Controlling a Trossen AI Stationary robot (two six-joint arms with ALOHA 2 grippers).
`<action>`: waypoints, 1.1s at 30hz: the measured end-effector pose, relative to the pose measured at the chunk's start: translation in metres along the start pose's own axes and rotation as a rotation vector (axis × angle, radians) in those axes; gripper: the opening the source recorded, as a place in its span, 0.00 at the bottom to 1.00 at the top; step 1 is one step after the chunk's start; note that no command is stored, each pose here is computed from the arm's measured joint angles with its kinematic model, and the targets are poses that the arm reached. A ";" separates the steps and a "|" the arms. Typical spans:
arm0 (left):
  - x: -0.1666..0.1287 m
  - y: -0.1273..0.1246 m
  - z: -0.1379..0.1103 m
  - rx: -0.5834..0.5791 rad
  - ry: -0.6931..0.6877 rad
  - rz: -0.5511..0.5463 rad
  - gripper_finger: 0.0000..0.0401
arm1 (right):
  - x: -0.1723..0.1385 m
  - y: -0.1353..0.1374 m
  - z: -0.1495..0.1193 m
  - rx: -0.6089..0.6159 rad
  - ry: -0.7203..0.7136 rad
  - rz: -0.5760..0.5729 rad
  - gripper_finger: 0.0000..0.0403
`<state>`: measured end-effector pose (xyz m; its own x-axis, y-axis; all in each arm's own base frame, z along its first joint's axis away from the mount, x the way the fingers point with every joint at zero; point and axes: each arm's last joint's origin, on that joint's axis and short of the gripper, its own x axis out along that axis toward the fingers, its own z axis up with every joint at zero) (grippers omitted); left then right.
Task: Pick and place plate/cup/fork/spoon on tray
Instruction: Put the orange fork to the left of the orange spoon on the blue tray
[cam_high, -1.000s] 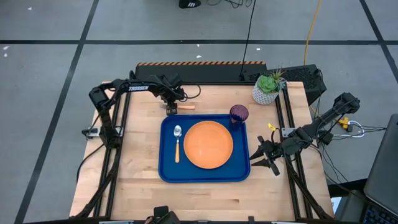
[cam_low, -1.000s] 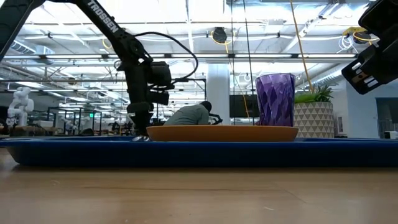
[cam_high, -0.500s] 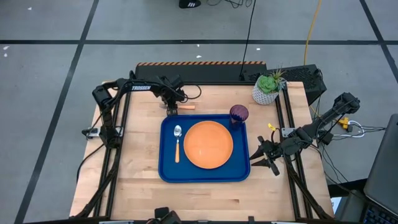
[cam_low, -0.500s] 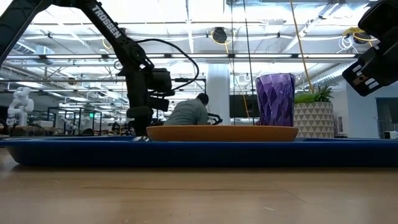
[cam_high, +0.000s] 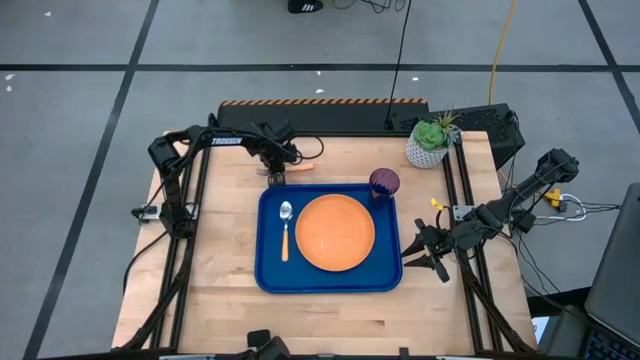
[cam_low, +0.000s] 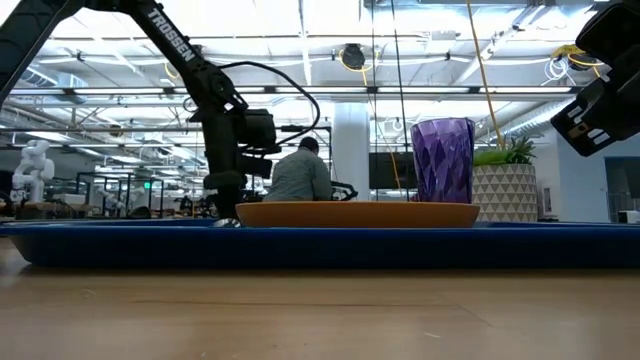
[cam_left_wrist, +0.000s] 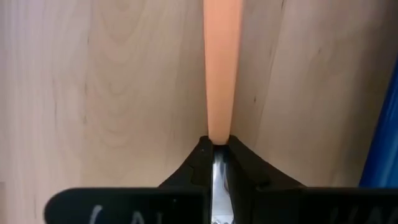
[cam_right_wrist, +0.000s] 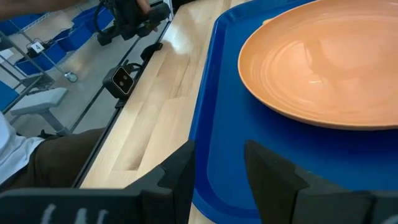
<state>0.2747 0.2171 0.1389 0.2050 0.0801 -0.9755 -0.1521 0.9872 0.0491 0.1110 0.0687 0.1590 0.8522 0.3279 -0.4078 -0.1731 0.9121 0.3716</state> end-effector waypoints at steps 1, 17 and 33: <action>0.000 -0.001 0.000 0.012 0.006 0.009 0.05 | 0.000 0.000 0.000 0.000 0.000 0.000 0.32; -0.058 -0.018 0.022 0.325 0.090 0.111 0.05 | 0.000 -0.002 -0.003 0.014 0.029 -0.022 0.32; -0.122 -0.089 0.026 0.895 -0.037 0.062 0.05 | 0.000 -0.004 -0.002 0.034 -0.014 -0.087 0.32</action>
<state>0.2880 0.1231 0.2590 0.2552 0.1262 -0.9586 0.6438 0.7175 0.2659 0.1107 0.0657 0.1564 0.8703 0.2441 -0.4278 -0.0817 0.9281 0.3633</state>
